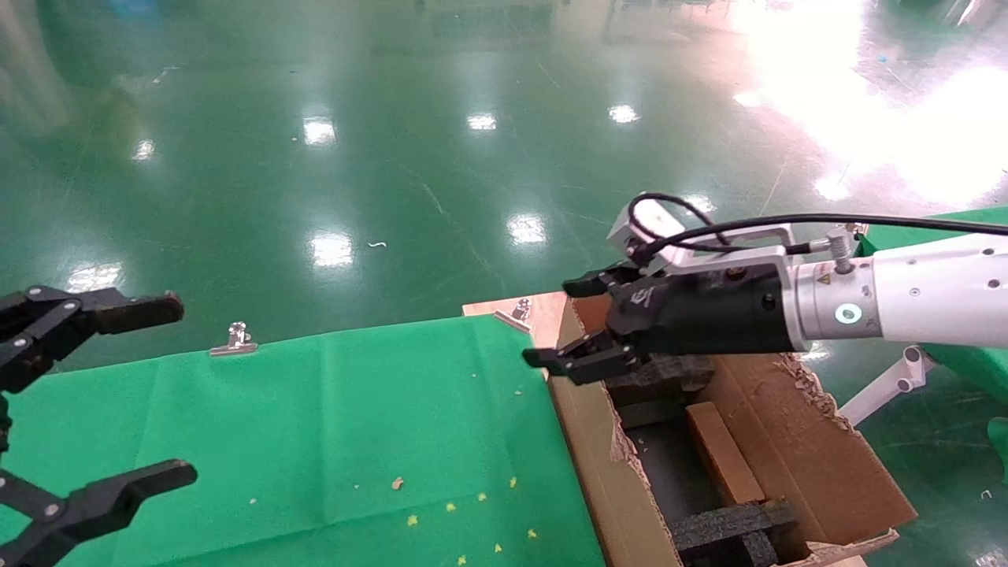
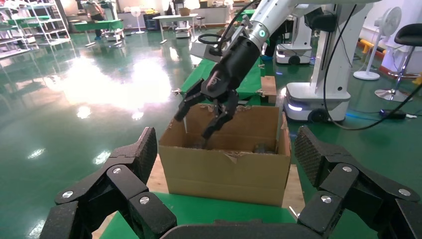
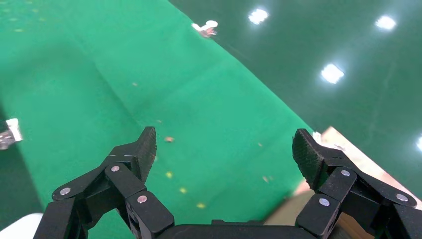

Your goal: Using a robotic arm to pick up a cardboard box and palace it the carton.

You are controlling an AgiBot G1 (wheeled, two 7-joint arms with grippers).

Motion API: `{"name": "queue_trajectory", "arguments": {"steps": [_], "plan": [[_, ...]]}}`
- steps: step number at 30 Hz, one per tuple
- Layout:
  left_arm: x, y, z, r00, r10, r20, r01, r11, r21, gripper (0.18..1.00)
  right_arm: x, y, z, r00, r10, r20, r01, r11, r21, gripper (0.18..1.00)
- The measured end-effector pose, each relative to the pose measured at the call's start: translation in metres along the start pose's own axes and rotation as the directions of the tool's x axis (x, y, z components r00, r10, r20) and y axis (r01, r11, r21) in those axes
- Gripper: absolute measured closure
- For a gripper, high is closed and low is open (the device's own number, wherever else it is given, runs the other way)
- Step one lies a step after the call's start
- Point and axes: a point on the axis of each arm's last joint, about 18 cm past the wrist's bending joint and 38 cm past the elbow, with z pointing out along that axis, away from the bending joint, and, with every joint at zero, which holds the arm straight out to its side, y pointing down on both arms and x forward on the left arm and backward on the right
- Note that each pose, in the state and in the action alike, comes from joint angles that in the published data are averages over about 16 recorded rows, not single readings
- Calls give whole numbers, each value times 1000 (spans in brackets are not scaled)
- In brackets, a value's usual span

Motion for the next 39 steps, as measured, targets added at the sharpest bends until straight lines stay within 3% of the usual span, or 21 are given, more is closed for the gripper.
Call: {"name": "queue_trajectory", "arguments": {"steps": [21,39], "plan": [[0,0,0,1000,0,0,0,1000,0,184,-42,-29,5,973,-93,212,50,978,201,178],[0,0,0,1000,0,0,0,1000,0,184,-72,-39,-11,925,-212,317,68,910,409,178]]}}
